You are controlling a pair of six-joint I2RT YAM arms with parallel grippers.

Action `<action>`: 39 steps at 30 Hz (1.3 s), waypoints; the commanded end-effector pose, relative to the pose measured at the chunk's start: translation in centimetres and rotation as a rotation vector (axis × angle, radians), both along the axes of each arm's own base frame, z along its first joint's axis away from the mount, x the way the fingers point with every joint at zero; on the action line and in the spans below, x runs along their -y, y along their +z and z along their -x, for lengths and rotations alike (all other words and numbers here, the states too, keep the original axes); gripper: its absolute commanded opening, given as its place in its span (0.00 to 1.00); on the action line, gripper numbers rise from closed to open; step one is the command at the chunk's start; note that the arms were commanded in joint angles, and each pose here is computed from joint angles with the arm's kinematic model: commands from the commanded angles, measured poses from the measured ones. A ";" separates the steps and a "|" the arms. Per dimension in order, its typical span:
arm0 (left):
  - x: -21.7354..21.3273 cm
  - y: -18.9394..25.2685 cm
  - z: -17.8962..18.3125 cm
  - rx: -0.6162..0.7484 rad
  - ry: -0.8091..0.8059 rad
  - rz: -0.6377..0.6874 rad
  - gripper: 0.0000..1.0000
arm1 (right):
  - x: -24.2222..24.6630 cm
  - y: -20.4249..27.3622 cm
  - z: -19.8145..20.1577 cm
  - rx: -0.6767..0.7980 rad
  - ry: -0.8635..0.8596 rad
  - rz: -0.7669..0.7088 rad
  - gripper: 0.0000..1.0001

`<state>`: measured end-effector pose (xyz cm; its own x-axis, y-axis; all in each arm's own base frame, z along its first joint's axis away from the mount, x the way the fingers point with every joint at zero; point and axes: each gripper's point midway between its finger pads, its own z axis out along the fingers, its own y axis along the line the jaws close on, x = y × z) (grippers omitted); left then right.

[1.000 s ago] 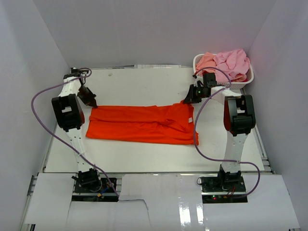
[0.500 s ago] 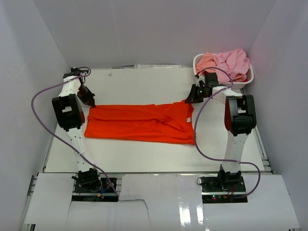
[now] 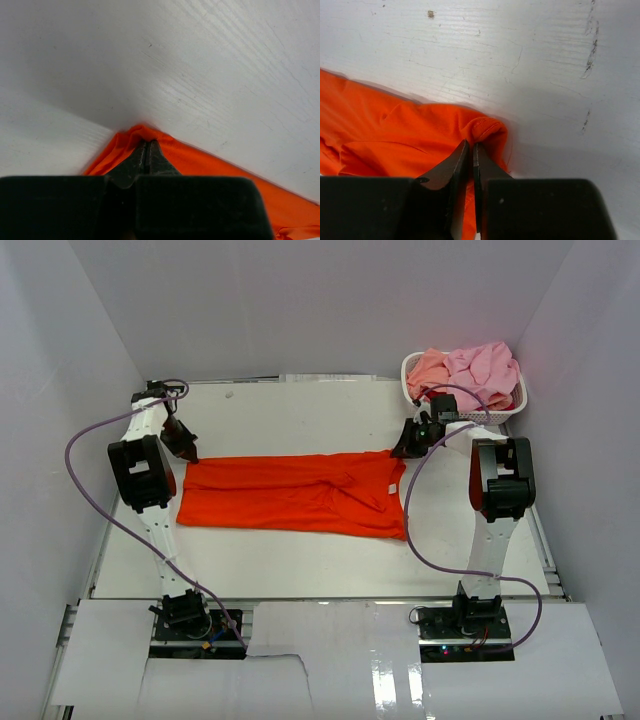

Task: Fold and stack the t-shirts
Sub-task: Fold the other side of the tshirt into a rectangle

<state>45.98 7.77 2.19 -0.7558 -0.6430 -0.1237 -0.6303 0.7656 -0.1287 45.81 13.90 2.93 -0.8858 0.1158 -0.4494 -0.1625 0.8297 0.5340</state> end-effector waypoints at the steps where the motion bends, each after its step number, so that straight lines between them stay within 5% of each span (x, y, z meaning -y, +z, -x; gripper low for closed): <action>1: -1.9 -2.7 -0.4 -0.013 0.025 -0.060 0.00 | 0.7 0.4 -0.4 0.014 -0.014 0.013 0.12; 7: -1.9 -2.3 -0.6 0.002 0.030 -0.061 0.00 | 0.9 1.5 -1.2 0.034 -0.016 0.024 0.23; 11: -1.0 -1.3 -1.5 0.050 0.027 -0.015 0.04 | 0.4 2.3 -1.5 0.056 0.002 0.011 0.59; 12: -0.6 -0.9 -1.8 0.068 0.024 0.009 0.05 | 0.3 2.6 -1.6 0.069 0.007 0.014 0.61; 18: 0.2 3.6 -4.1 0.212 0.015 0.032 0.14 | 0.7 5.0 -3.0 0.127 0.000 0.065 0.64; 26: 0.2 12.5 -6.2 0.450 0.023 0.007 0.42 | 1.6 9.8 -4.3 0.227 -0.008 0.138 0.64; 33: 3.4 19.2 -6.1 0.610 -0.070 0.034 0.45 | -3.9 13.1 -0.8 0.305 0.205 0.175 0.63; 39: 9.0 19.2 -4.2 0.628 -0.253 0.150 0.45 | -8.8 13.0 4.1 0.280 0.415 0.006 0.63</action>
